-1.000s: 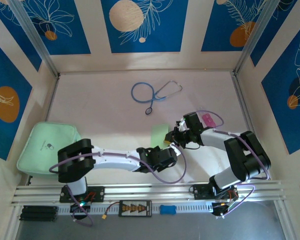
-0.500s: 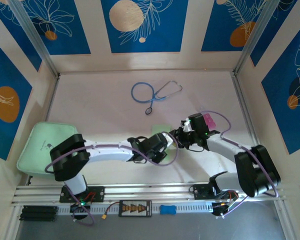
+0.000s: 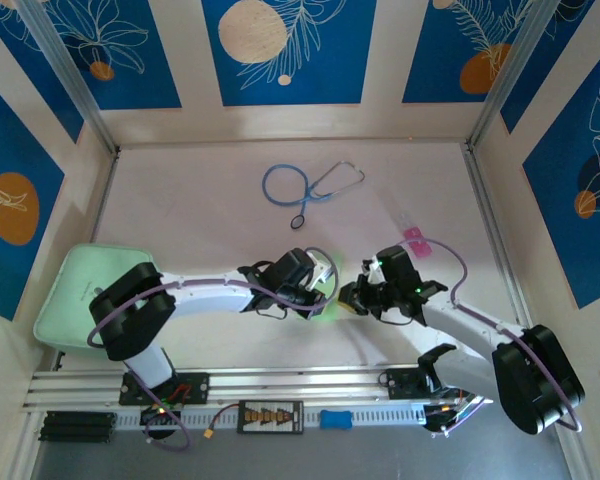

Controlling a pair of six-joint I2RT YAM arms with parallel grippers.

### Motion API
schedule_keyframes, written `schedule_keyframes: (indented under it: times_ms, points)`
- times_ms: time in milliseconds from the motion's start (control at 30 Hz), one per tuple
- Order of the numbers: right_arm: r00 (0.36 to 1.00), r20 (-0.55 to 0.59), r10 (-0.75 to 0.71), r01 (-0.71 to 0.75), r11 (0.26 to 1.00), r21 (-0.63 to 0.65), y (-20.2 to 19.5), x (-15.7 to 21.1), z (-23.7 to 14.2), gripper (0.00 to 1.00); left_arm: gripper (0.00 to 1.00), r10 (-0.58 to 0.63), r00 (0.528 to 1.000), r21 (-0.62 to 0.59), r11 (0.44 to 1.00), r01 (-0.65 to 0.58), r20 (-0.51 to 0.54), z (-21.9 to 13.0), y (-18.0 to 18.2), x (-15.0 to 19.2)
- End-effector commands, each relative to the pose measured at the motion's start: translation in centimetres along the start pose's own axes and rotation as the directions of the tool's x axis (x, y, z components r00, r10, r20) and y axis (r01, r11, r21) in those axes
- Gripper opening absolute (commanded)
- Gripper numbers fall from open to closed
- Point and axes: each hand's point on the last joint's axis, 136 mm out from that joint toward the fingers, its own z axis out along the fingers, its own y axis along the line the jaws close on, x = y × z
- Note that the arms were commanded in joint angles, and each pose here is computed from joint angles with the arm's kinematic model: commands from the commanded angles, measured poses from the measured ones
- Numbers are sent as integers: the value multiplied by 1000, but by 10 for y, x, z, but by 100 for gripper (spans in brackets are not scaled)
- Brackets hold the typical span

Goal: Fold a paper plane with a square sheet of paper (pick it up from the middle)
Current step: Fold the triangle a second time at the center of the table.

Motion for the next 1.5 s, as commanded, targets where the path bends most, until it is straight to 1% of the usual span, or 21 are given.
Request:
schedule_keyframes:
  times_ms: [0, 133, 433, 633, 767, 900, 1000, 1200, 1333, 1400, 1467]
  points:
    - [1000, -10, 15, -15, 1000, 10, -3, 3, 9, 11, 0, -21, 999, 64, 998, 20, 24, -8, -9, -7]
    - [1000, -17, 12, -12, 1000, 6, 1, 1, 19, 10, 0, -14, 1000, 56, 998, 13, 14, -7, -6, -5]
    - [1000, -10, 6, -6, 1000, 9, 3, -3, 25, 9, 11, 9, 1000, 46, 999, -8, -22, -3, -3, -1]
    - [1000, -20, 19, -18, 1000, 19, -3, -1, 26, 9, 10, 13, 1000, 34, 999, -12, -23, -1, -1, -4]
    - [1000, -13, 17, -17, 1000, 18, -2, -2, 25, 9, 4, 13, 1000, 38, 999, -12, -28, 0, 1, -4]
    - [1000, -11, 19, -18, 1000, 21, -3, -2, 24, 10, 3, 7, 1000, 46, 999, -5, -29, -1, 2, -4]
    - [1000, -12, 24, -23, 999, 32, -5, -2, 24, 9, 3, 4, 1000, 52, 999, -3, -30, -1, 1, -5]
    - [999, -6, 31, -31, 999, 32, -7, -4, 25, 9, 11, 3, 999, 62, 998, 0, -46, 1, 1, -3]
    - [1000, -6, 29, -29, 999, 26, -6, -4, 25, 9, 14, 1, 998, 74, 997, 4, -61, 5, 0, -1]
    - [1000, -7, 28, -28, 999, 24, -6, -3, 25, 9, 14, 3, 998, 77, 997, 2, -64, 6, -1, -2]
    - [1000, -5, 29, -29, 999, 26, -6, -4, 24, 9, 10, 2, 998, 77, 997, 3, -64, 6, -1, -2]
